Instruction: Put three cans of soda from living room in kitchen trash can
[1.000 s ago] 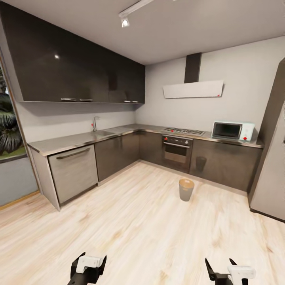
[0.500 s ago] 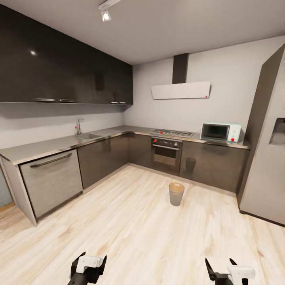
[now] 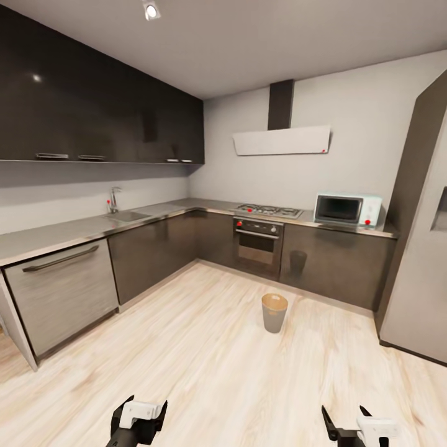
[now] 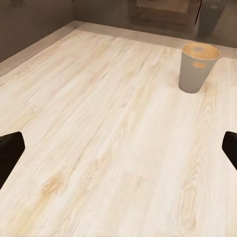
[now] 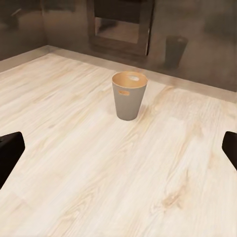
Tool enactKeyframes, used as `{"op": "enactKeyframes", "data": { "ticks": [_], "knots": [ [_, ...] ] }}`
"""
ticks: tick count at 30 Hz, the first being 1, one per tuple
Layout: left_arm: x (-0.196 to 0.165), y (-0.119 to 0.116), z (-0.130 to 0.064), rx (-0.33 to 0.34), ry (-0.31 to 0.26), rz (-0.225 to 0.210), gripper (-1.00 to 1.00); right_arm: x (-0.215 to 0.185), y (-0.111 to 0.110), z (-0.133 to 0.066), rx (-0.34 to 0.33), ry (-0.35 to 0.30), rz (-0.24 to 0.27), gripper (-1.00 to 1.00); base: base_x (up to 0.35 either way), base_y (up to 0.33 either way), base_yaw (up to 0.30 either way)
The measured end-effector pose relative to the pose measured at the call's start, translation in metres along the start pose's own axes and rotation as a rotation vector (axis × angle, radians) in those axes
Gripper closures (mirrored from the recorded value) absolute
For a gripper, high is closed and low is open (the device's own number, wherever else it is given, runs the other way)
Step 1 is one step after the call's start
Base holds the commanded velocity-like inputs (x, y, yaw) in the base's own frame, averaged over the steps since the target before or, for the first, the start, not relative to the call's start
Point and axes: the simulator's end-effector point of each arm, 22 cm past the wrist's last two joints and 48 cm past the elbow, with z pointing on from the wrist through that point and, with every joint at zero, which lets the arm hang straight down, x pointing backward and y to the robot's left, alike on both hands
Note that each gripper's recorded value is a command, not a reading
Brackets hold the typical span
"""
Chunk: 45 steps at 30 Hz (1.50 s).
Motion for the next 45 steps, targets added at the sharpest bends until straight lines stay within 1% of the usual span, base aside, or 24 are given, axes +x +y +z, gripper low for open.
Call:
{"op": "enactKeyframes", "data": {
  "ticks": [20, 45],
  "knots": [
    [0.0003, 0.0004, 0.0, -0.001, 0.001, 0.001, -1.0, -0.0002, 0.0002, 0.0, -0.001, 0.0, -0.002, -1.0, 0.307, -0.104, 0.0],
    [0.0006, -0.0001, 0.0001, -0.002, 0.003, -0.001, -1.0, 0.0006, 0.0037, 0.0001, -0.008, 0.002, -0.01, -1.0, 0.308, -0.064, 0.0]
  ]
}}
